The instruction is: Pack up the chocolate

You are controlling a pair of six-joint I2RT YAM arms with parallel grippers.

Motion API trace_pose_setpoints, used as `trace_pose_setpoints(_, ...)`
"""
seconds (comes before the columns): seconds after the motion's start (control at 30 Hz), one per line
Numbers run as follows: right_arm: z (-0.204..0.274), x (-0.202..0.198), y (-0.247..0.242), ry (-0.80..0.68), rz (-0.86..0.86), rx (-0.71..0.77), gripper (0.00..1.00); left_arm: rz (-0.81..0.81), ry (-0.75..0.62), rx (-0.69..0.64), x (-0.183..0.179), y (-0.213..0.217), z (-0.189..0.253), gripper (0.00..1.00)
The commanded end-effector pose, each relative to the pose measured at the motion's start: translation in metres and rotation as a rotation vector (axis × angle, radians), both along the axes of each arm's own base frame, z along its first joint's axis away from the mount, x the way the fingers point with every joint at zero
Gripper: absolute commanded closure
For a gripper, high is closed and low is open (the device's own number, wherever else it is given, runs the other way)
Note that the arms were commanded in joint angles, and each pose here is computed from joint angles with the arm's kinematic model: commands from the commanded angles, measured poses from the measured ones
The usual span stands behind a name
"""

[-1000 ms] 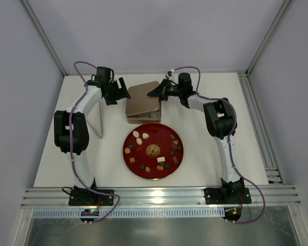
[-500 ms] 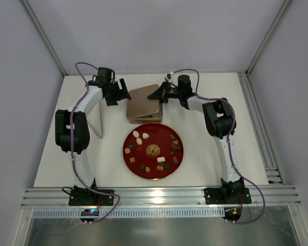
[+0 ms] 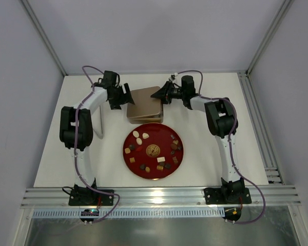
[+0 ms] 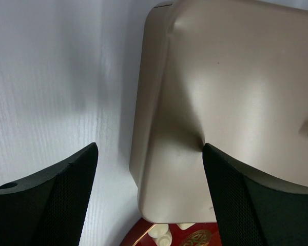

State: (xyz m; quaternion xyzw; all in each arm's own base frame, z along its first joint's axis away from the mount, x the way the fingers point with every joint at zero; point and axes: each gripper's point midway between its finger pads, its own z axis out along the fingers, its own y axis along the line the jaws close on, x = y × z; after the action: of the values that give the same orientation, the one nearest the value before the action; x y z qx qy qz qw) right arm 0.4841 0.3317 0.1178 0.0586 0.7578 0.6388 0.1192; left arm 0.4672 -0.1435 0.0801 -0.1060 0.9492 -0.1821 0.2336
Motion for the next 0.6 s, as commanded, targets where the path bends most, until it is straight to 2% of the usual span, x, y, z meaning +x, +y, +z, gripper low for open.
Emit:
trace_pose_setpoints(0.0,0.020,0.001,-0.007,-0.059,-0.008,0.017,0.64,-0.009,-0.036,-0.011,0.010,-0.005,0.009,0.19)
trace_pose_setpoints(0.3,0.015,0.003,-0.026,-0.062,-0.036,-0.002,0.63,-0.010,-0.024,-0.008,0.010,-0.007,0.002,0.19)
trace_pose_setpoints(0.57,0.015,0.005,-0.039,-0.070,-0.057,-0.042,0.57,-0.010,-0.017,-0.006,0.010,-0.009,-0.001,0.20)
